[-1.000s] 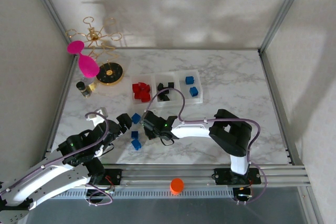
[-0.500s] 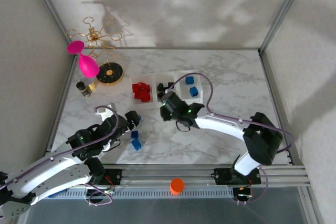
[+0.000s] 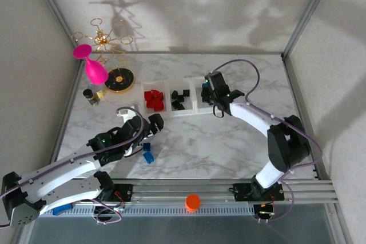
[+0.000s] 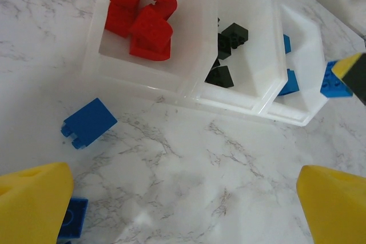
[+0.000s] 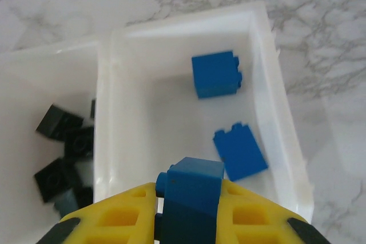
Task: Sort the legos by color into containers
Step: Place the lego in the container.
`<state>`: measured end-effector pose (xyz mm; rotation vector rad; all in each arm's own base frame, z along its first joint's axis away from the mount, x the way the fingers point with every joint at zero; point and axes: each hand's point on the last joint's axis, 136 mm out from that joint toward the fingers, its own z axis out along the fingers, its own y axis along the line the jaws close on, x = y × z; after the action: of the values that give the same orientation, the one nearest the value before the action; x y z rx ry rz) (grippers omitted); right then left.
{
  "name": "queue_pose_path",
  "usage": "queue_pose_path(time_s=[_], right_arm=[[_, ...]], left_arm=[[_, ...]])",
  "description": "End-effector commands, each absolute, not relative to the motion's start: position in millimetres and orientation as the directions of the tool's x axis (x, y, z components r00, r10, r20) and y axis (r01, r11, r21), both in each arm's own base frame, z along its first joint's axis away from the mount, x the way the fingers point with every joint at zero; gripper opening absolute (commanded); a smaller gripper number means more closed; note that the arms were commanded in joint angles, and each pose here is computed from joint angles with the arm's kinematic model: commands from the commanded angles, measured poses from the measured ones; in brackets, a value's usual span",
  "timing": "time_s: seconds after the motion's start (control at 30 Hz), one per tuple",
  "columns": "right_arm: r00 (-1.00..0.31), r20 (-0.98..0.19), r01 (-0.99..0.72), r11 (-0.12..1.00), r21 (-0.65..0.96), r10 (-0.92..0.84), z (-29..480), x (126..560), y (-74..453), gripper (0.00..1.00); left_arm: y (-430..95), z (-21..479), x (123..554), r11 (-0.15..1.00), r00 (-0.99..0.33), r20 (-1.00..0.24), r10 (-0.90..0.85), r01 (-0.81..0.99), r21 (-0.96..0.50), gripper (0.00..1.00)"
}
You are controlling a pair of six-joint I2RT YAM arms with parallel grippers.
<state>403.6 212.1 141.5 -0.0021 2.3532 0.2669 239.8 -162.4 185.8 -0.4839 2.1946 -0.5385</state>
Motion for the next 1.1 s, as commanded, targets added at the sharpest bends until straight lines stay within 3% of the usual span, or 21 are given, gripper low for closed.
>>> queue_pose_path(time_s=[0.0, 0.23, 0.53, 0.77, 1.07], right_arm=[[-0.679, -0.733, -0.108, 0.982, 0.156, 0.042, 149.5, 428.6, 219.8, 0.17], [-0.700, -0.714, -0.108, 0.988, 0.110, 0.003, 124.1, 455.8, 229.7, 0.21], [-0.679, -0.734, -0.111, 0.988, 0.105, 0.002, 139.2, 455.0, 227.1, 0.46], [-0.669, -0.743, -0.152, 0.979, 0.138, 0.000, 160.1, 428.9, 230.6, 0.52], [-0.702, -0.710, -0.272, 0.943, 0.192, -0.058, 157.5, 361.5, 274.7, 0.58]], left_arm=[[-171.4, 200.4, 248.7, 0.817, -0.583, -0.621, -0.523, -0.136, -0.560, 1.00], [-174.9, 200.5, 251.6, 0.821, -0.587, -0.624, -0.517, -0.133, -0.555, 1.00], [-171.2, 206.3, 248.6, 0.815, -0.580, -0.625, -0.522, -0.124, -0.566, 1.00], [-162.4, 211.1, 244.8, 0.813, -0.567, -0.629, -0.533, -0.137, -0.566, 1.00], [-135.4, 208.9, 229.8, 0.813, -0.544, -0.633, -0.551, -0.180, -0.553, 1.00]])
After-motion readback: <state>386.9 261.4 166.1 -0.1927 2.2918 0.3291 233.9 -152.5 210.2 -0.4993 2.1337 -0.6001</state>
